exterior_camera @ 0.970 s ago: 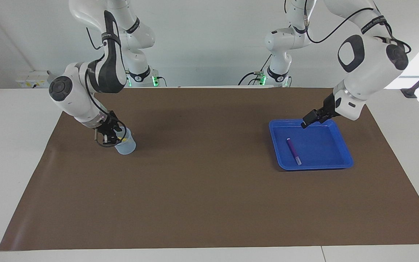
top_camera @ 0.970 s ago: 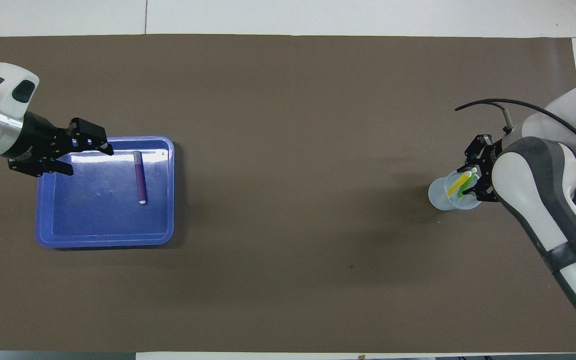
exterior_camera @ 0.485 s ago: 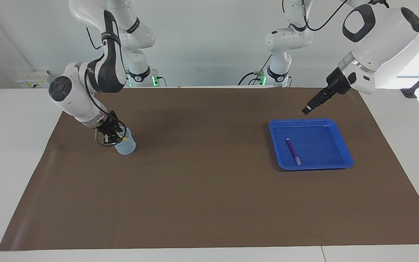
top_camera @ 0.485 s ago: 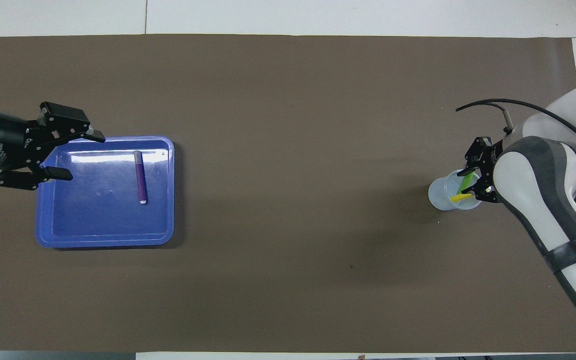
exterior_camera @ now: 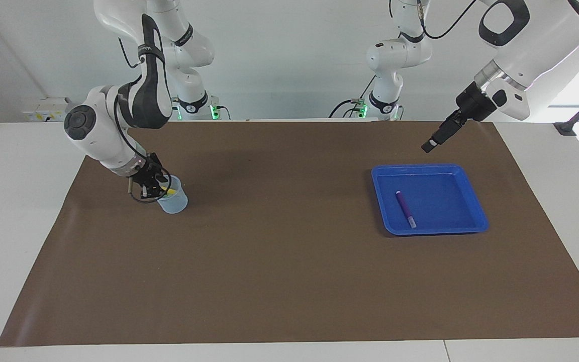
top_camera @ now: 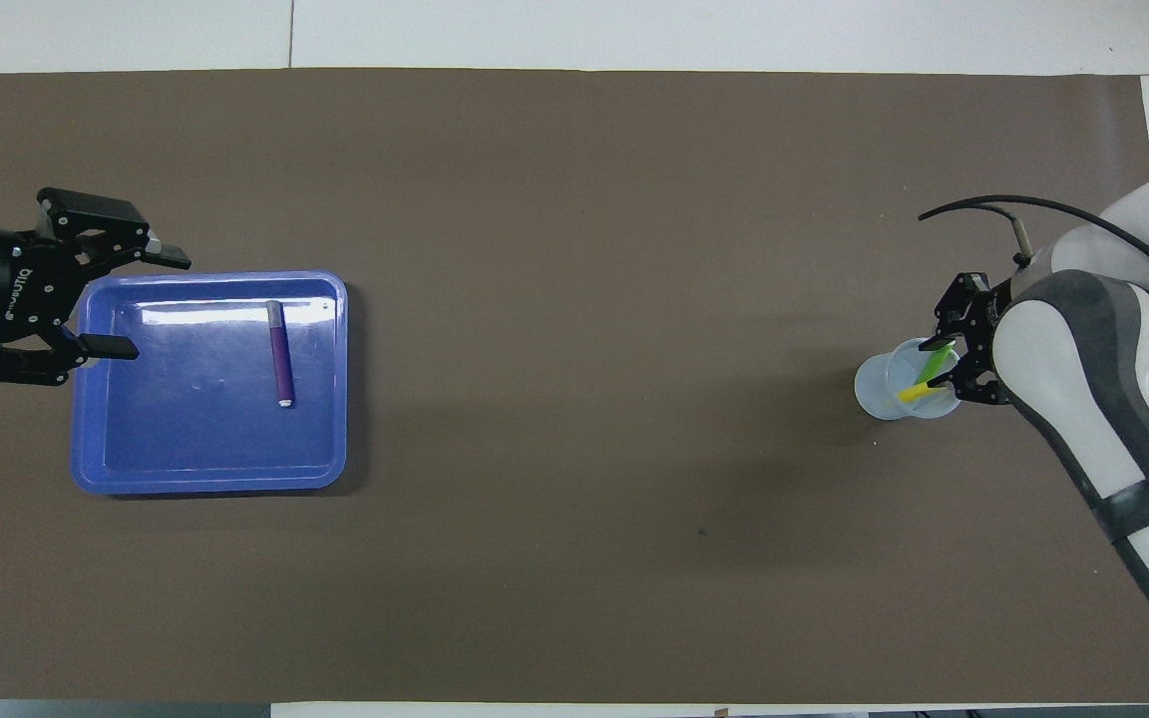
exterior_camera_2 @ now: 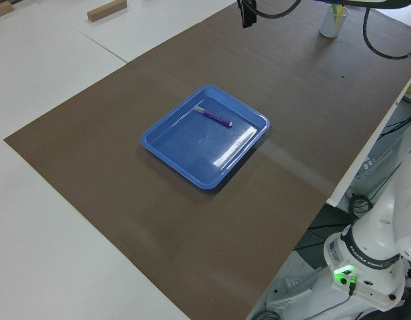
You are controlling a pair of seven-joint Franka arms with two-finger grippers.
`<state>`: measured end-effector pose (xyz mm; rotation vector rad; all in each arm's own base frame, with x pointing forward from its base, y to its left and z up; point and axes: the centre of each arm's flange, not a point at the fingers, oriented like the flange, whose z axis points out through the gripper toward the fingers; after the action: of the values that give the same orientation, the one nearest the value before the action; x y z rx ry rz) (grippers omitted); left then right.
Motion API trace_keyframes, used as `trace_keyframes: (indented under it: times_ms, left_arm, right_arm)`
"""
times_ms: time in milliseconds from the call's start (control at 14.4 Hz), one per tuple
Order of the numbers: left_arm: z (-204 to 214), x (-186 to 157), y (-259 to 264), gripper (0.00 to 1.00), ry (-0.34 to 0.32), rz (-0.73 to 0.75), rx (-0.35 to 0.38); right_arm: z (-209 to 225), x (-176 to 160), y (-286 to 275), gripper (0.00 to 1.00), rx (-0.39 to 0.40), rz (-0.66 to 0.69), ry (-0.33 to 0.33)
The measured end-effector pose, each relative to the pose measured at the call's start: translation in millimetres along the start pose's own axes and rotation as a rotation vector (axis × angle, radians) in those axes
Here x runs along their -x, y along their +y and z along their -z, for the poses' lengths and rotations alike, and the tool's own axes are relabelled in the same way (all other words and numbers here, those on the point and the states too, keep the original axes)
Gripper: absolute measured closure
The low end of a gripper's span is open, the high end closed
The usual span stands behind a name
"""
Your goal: Right arm passes pens to left for tray arrangement
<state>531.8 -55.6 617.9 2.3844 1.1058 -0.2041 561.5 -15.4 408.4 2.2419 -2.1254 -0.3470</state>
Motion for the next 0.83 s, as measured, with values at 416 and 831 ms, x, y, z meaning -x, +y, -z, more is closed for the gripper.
trace_keyframes:
  times_ms: [416, 831]
  left_arm:
    - [18.6, -1.3, -24.2, 0.04, -0.019, 0.151, 0.140]
    - [14.8, -0.5, -31.5, 0.04, 0.003, 0.221, 0.174]
  right_arm:
    - [17.9, 1.7, -3.6, 0.56, -0.007, 0.274, 0.086]
    - [7.9, 33.1, -3.8, 0.38, 0.072, 0.854, 0.144]
